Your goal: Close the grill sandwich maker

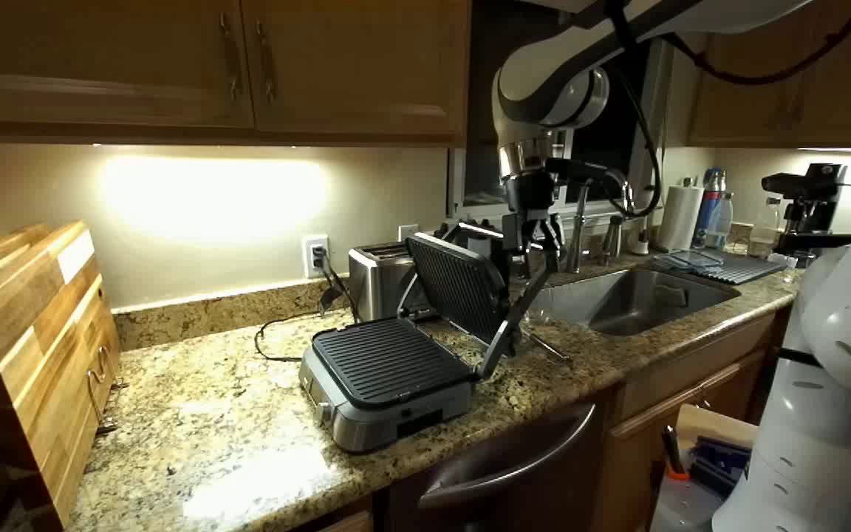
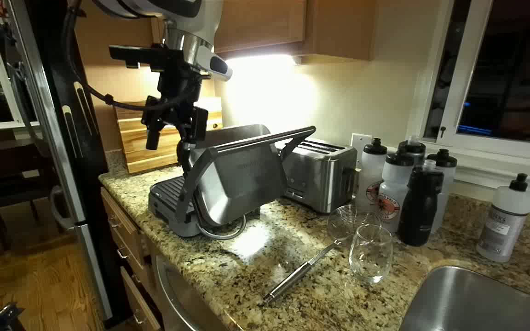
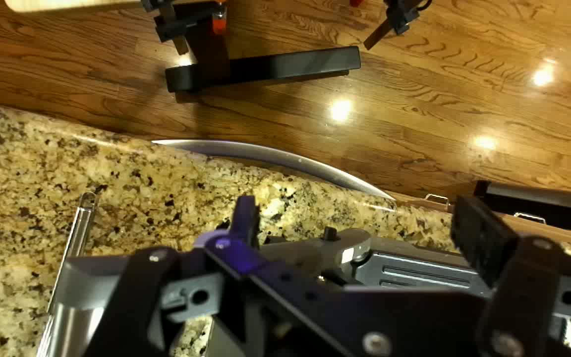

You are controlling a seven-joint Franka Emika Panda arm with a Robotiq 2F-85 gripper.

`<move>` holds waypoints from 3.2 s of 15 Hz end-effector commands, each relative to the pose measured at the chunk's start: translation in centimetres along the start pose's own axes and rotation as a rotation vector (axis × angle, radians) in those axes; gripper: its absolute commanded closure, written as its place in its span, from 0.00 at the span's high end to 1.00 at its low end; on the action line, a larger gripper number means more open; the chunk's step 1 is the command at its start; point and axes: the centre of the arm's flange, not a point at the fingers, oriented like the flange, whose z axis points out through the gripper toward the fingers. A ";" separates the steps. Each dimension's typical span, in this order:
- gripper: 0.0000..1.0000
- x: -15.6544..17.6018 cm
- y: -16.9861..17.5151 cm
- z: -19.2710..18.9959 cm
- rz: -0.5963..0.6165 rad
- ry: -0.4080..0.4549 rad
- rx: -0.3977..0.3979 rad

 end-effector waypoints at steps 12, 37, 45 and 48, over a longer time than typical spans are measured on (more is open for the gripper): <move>1.00 -0.3 -0.1 -0.4 0.003 0.017 -0.020; 1.00 4.9 9.3 -7.1 0.204 0.433 -0.157; 1.00 7.4 9.3 -6.6 0.192 0.404 -0.156; 1.00 8.1 9.6 -5.5 0.197 0.380 -0.146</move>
